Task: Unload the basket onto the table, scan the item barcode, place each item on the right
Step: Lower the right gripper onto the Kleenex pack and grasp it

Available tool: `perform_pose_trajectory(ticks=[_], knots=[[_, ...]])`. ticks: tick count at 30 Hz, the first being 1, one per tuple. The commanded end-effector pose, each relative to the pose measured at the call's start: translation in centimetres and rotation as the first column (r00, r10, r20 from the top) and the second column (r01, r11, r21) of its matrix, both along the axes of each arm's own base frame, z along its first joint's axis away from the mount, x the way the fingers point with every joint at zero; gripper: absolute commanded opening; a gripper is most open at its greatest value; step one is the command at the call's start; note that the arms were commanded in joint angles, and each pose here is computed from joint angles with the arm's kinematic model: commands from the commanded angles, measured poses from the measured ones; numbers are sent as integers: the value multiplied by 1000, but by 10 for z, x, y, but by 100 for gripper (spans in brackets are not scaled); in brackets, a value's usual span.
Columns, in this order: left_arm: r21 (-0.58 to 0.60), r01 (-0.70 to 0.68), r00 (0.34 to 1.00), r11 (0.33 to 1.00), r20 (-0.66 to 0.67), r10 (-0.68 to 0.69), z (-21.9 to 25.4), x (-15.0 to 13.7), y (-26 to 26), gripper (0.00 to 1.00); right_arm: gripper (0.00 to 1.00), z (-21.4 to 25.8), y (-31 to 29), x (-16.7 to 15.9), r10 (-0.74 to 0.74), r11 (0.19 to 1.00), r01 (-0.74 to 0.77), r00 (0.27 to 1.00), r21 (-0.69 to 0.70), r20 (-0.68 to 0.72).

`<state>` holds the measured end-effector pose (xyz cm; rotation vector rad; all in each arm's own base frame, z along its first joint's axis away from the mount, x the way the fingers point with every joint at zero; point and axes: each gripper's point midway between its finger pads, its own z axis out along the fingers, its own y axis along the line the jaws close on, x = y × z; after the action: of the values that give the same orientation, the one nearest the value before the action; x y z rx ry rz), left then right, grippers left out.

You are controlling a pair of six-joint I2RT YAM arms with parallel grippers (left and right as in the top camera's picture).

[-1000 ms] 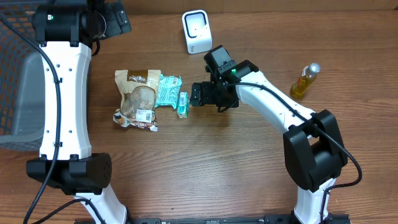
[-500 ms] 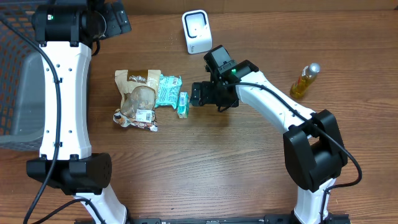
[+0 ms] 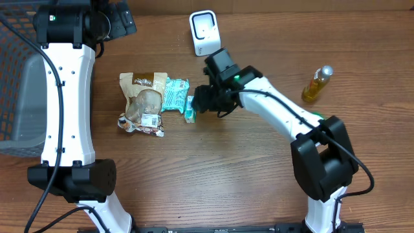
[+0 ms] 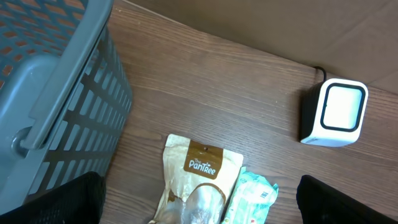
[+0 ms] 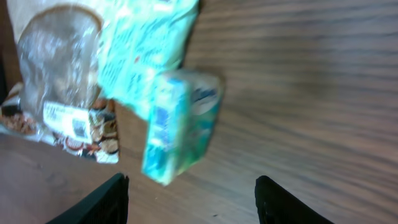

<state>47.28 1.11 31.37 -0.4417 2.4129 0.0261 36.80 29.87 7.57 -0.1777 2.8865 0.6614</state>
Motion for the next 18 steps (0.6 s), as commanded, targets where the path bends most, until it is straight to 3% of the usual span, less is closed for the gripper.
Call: perform_pose_trajectory(ticks=[1, 8, 12, 18], knots=[[-1, -3, 1000, 1000, 27, 3, 10, 0, 0, 100, 62, 7, 15, -6, 25, 1000, -25, 999, -11, 47], [-1, -3, 1000, 1000, 27, 3, 10, 0, 0, 100, 60, 9, 27, -2, -33, 999, 37, 994, -32, 101], [-1, -3, 1000, 1000, 27, 3, 10, 0, 0, 99, 63, 7, 21, 4, -110, 989, 123, 984, -86, 142], [-1, -3, 1000, 1000, 27, 3, 10, 0, 0, 100, 70, 9, 21, 8, -116, 988, 131, 980, -84, 164]])
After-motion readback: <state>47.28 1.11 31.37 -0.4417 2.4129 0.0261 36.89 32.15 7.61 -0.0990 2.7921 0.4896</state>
